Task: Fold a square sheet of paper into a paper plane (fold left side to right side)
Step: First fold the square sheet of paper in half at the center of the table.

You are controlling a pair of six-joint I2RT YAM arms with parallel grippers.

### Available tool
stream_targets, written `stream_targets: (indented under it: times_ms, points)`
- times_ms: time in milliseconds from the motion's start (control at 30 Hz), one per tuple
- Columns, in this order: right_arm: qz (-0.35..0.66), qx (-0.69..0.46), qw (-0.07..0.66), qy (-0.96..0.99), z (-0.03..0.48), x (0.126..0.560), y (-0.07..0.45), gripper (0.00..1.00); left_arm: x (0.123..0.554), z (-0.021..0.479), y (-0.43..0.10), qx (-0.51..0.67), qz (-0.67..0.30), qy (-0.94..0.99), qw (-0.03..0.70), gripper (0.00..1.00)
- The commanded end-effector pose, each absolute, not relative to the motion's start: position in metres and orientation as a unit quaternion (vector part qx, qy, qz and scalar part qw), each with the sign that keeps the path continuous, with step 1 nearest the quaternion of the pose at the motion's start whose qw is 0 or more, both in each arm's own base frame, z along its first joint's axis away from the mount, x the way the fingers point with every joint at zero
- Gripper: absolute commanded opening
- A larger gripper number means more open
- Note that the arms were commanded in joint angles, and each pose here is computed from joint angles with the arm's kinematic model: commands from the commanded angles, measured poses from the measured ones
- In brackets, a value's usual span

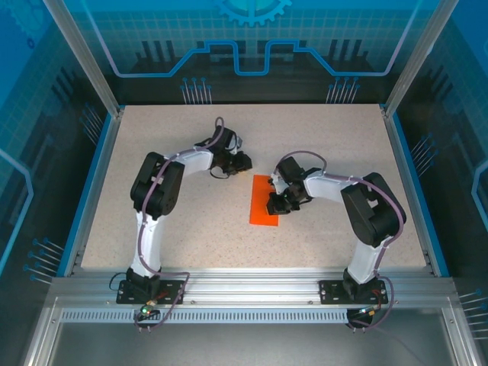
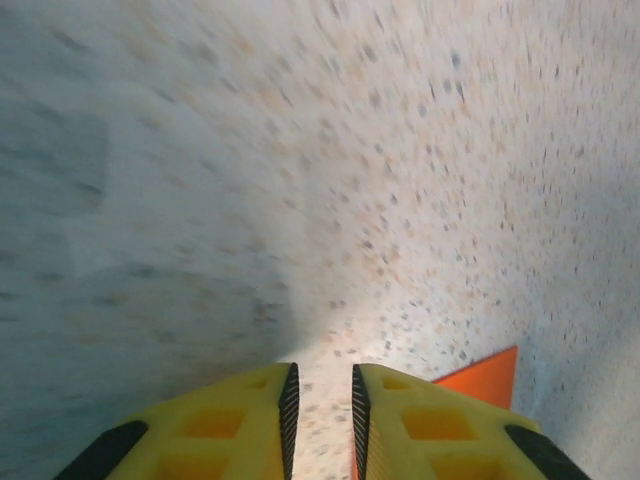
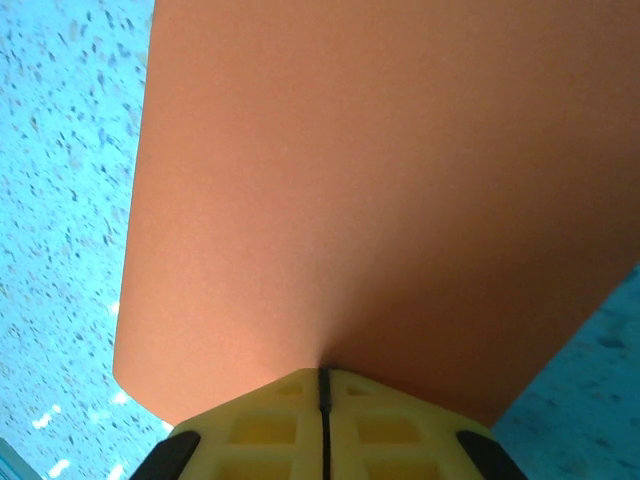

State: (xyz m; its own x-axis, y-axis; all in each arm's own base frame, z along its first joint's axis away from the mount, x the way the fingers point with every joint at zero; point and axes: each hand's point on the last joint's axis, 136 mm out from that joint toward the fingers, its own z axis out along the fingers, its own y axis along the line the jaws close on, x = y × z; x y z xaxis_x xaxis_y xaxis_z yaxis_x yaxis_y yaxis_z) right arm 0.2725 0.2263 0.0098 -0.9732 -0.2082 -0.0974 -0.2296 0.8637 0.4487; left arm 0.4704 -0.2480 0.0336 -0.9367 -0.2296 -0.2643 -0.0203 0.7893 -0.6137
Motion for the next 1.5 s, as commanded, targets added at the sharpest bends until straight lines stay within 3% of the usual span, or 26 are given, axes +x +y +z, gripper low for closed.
stream_targets:
  times_ms: [0,133,367,600,1000,1167,1467]
  points:
    - [0.183,-0.119,-0.028,0.975,-0.005,0.248,0.197,0.09,0.47,0.077,-0.231,-0.057,-0.311,0.925,0.209,0.26]
    - [0.253,-0.12,0.011,0.96,0.016,0.257,0.22,0.13,0.445,0.09,-0.237,-0.052,-0.344,0.918,0.191,0.25]
    - [0.303,-0.091,0.108,0.943,0.061,0.281,0.225,0.32,0.386,0.083,-0.272,-0.034,-0.383,0.915,0.122,0.25]
    - [0.33,-0.011,0.115,0.937,0.065,0.282,0.202,0.47,0.364,0.056,-0.305,-0.024,-0.388,0.918,0.079,0.24]
    - [0.34,0.044,0.055,0.938,0.047,0.257,0.186,0.48,0.357,0.016,-0.306,-0.03,-0.353,0.934,0.047,0.22]
    - [0.347,0.045,0.024,0.936,0.042,0.246,0.188,0.42,0.348,0.008,-0.298,-0.034,-0.342,0.938,0.041,0.22]
    - [0.369,0.054,-0.001,0.928,0.034,0.248,0.201,0.4,0.347,0.007,-0.297,-0.034,-0.344,0.937,0.042,0.22]
